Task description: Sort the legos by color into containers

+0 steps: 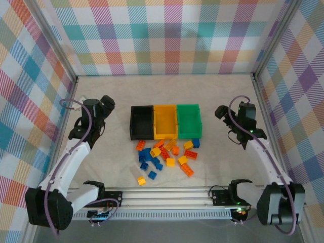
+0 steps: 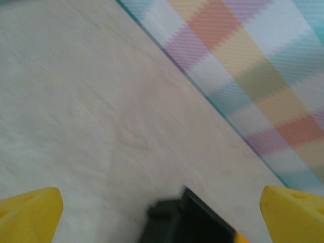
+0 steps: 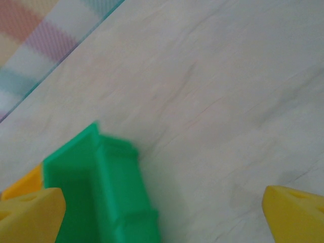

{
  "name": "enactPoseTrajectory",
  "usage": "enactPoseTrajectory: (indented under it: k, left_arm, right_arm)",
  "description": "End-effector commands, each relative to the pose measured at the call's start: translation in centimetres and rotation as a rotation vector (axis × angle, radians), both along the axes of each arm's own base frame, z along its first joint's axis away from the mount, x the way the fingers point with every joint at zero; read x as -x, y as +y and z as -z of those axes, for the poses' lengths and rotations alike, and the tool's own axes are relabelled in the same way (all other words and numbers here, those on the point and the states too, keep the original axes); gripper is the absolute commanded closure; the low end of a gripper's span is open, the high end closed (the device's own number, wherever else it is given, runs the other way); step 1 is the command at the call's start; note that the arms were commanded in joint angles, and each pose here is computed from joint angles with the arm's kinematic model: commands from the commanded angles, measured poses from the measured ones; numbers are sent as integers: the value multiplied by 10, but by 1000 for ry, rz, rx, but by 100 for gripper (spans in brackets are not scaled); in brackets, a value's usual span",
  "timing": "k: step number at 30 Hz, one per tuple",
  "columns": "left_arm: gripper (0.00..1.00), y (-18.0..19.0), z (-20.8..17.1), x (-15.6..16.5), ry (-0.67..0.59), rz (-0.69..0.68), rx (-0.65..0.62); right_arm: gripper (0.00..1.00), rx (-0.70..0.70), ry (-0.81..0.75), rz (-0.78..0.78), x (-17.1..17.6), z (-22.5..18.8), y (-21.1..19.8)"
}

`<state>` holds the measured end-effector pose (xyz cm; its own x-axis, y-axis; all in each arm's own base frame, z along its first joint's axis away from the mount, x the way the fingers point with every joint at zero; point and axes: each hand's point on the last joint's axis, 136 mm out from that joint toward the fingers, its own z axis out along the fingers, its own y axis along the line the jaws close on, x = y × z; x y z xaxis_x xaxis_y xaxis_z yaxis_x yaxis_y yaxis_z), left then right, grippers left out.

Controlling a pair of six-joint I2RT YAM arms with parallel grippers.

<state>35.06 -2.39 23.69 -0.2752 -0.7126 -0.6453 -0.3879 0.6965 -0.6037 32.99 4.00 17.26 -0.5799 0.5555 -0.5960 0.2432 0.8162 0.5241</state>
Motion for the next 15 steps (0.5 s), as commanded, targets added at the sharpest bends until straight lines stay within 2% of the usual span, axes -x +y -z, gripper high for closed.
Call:
enactPoseTrajectory:
  k: [1,3,6,12,15]
  left_arm:
    - [0,-48,9,24,31,187,84]
    - [0,-71,28,44,85,275,84]
    - [0,-96,38,70,83,390,87]
    - [0,-103,57,104,155,472,93]
    - [0,-99,64,114,171,474,85]
  right_arm:
    - [0,-64,137,-222,51,33,47]
    - [1,-64,166,-320,75,42,67]
    - [4,-39,241,-438,108,57,87]
    - [11,-13,342,-616,159,80,115]
    - [15,57,387,-685,174,92,125]
